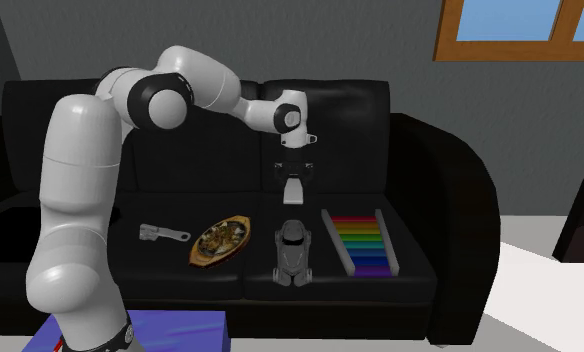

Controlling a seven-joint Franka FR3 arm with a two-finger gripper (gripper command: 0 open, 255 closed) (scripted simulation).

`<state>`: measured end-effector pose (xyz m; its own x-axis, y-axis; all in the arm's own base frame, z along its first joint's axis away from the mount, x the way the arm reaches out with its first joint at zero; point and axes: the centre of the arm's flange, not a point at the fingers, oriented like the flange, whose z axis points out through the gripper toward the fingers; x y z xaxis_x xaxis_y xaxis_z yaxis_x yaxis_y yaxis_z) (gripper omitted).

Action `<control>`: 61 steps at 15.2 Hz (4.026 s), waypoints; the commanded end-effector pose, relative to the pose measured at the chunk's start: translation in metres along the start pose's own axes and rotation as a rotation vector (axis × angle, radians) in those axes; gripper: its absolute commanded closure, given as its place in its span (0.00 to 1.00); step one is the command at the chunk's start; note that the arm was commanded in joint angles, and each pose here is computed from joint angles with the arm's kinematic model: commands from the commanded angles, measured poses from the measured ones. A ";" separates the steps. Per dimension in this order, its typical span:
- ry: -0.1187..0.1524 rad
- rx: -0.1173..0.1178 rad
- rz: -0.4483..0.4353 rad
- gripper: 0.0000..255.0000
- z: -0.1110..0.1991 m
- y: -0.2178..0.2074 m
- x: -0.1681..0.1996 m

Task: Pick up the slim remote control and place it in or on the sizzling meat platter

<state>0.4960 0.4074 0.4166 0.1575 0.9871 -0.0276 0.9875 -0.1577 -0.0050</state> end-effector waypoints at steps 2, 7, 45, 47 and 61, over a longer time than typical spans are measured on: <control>0.000 0.000 0.000 1.00 -0.016 0.000 -0.001; 0.000 0.000 0.000 1.00 -0.033 -0.011 -0.009; 0.000 0.000 0.000 1.00 0.043 -0.221 -0.174; 0.000 0.000 0.000 1.00 0.043 -0.221 -0.174; 0.000 0.000 0.000 0.00 -0.007 -0.221 -0.174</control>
<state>0.2503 0.2706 0.4279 0.1574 0.9872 -0.0271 0.9875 -0.1576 -0.0046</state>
